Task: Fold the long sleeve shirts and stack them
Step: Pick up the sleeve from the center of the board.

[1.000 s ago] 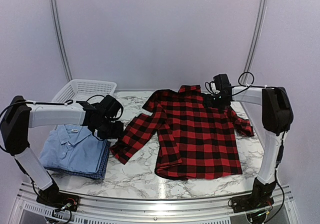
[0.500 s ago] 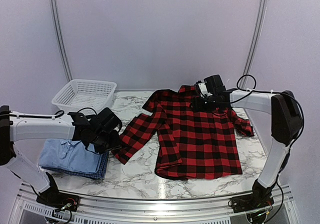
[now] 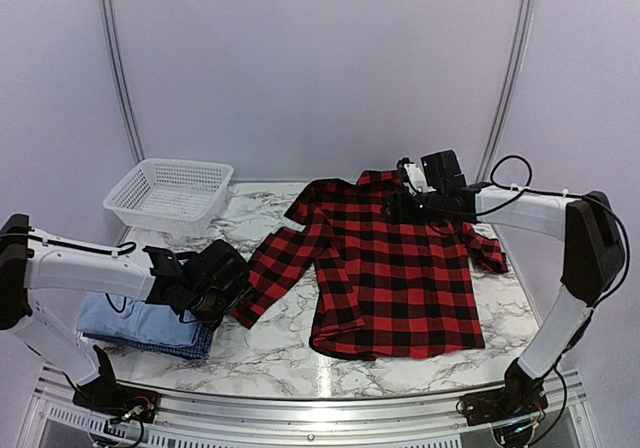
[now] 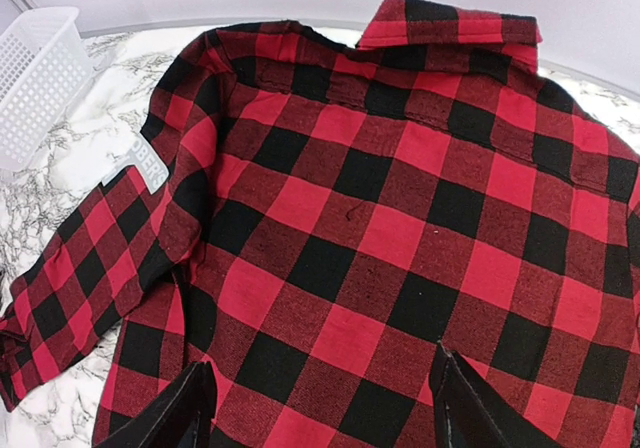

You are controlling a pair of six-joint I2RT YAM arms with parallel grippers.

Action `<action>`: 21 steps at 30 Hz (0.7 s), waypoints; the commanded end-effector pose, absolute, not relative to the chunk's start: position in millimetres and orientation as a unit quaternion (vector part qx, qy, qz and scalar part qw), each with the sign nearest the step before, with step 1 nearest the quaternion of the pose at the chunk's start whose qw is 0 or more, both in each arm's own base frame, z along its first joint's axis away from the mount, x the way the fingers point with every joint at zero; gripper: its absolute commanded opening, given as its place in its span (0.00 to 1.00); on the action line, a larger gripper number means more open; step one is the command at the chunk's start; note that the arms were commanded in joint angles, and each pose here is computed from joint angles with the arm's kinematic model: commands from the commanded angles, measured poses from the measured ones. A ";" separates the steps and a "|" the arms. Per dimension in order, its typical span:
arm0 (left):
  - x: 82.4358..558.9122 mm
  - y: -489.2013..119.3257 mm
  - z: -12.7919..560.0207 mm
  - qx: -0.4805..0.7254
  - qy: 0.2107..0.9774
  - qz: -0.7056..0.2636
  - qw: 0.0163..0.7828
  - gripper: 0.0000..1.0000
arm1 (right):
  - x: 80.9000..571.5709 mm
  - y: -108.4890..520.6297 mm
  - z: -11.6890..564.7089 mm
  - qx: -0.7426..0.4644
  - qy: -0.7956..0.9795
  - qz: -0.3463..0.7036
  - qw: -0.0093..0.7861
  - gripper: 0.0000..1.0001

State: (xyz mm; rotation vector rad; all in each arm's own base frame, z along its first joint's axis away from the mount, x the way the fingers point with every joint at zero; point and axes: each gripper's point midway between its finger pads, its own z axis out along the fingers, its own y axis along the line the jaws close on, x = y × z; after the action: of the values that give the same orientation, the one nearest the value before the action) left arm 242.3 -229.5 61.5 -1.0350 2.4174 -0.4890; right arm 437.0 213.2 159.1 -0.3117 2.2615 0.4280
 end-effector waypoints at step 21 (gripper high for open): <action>253.9 -199.4 19.6 -0.437 0.854 -0.061 0.275 0.66 | 429.9 228.9 171.5 -0.135 0.876 0.215 0.409 0.69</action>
State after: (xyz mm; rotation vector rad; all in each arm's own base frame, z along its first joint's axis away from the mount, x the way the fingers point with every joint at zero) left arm 261.3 -223.9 31.4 -1.2275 2.2735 -0.3621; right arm 428.1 221.2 152.6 -0.3316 2.2662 0.5060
